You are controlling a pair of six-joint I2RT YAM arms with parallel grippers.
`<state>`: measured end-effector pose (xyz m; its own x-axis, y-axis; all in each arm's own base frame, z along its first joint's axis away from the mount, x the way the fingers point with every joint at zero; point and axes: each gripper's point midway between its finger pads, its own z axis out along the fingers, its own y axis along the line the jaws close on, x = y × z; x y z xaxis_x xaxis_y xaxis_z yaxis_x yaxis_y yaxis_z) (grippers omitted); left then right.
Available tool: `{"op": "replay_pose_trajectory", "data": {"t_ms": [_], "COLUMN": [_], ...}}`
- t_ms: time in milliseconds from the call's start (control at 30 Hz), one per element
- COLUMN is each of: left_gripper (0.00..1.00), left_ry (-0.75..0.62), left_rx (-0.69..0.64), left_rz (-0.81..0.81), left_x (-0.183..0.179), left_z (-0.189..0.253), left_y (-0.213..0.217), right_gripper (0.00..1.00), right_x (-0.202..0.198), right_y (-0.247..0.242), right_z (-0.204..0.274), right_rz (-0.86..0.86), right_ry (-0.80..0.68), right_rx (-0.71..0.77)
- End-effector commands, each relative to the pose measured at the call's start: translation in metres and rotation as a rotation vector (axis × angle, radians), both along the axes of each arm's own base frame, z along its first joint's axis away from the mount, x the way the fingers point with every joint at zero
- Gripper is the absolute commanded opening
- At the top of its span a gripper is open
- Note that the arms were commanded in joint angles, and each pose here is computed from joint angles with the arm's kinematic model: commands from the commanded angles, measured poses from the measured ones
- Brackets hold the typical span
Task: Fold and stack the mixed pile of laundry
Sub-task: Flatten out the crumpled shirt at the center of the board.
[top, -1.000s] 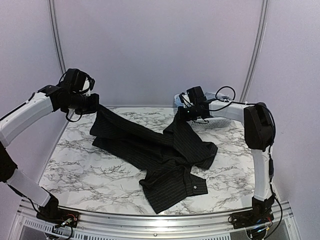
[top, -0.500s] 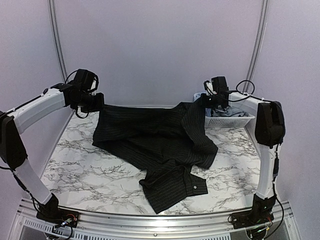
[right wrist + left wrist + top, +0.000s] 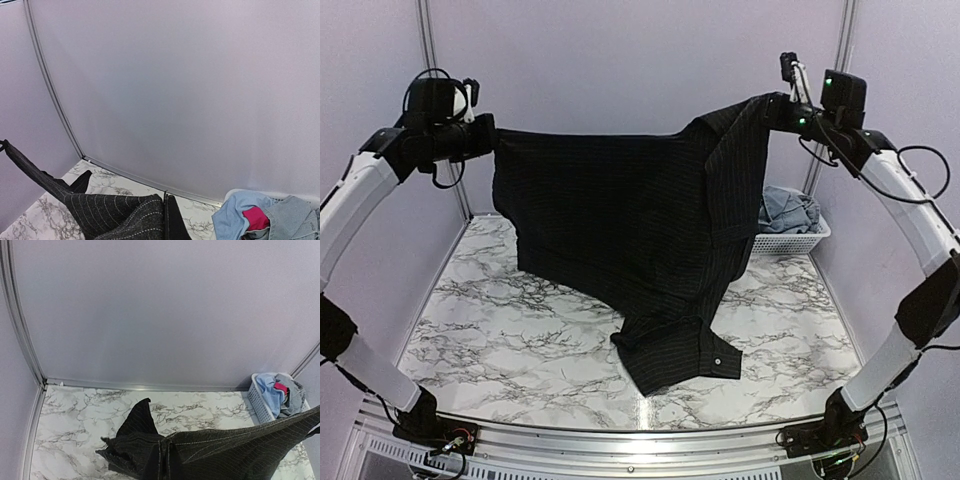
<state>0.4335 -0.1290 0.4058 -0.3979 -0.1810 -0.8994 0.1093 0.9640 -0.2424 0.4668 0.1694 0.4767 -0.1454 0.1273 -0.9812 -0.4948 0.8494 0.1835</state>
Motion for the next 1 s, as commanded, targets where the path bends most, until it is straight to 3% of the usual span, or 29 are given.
{"op": "replay_pose_trajectory", "data": {"t_ms": [0,433,600,767,967], "left_gripper": [0.0,0.0,0.0,0.0,0.0], "left_ry": [-0.173,-0.397,-0.443,-0.434,-0.213], "left_rx": [-0.027,-0.125,-0.184,-0.22,-0.107], "left_rz": [-0.031,-0.284,-0.349,-0.239,0.093], "left_x": [-0.041,-0.174,-0.206,-0.207,-0.14], "left_z": [0.074,0.163,0.181,0.179,0.098], "left_y": [0.012,0.006,0.006,0.025,0.059], "right_gripper": [0.0,0.0,0.0,0.0,0.0], "right_x": [-0.051,-0.234,-0.276,-0.258,-0.163], "right_y": [0.0,0.005,-0.001,-0.001,0.014], "right_z": [0.053,0.165,0.19,0.181,0.109], "right_rz": [0.06,0.223,0.31,0.264,0.088], "right_ry": [-0.108,-0.384,-0.432,-0.387,-0.216], "right_rx": [0.011,0.107,0.16,0.159,0.022]}}
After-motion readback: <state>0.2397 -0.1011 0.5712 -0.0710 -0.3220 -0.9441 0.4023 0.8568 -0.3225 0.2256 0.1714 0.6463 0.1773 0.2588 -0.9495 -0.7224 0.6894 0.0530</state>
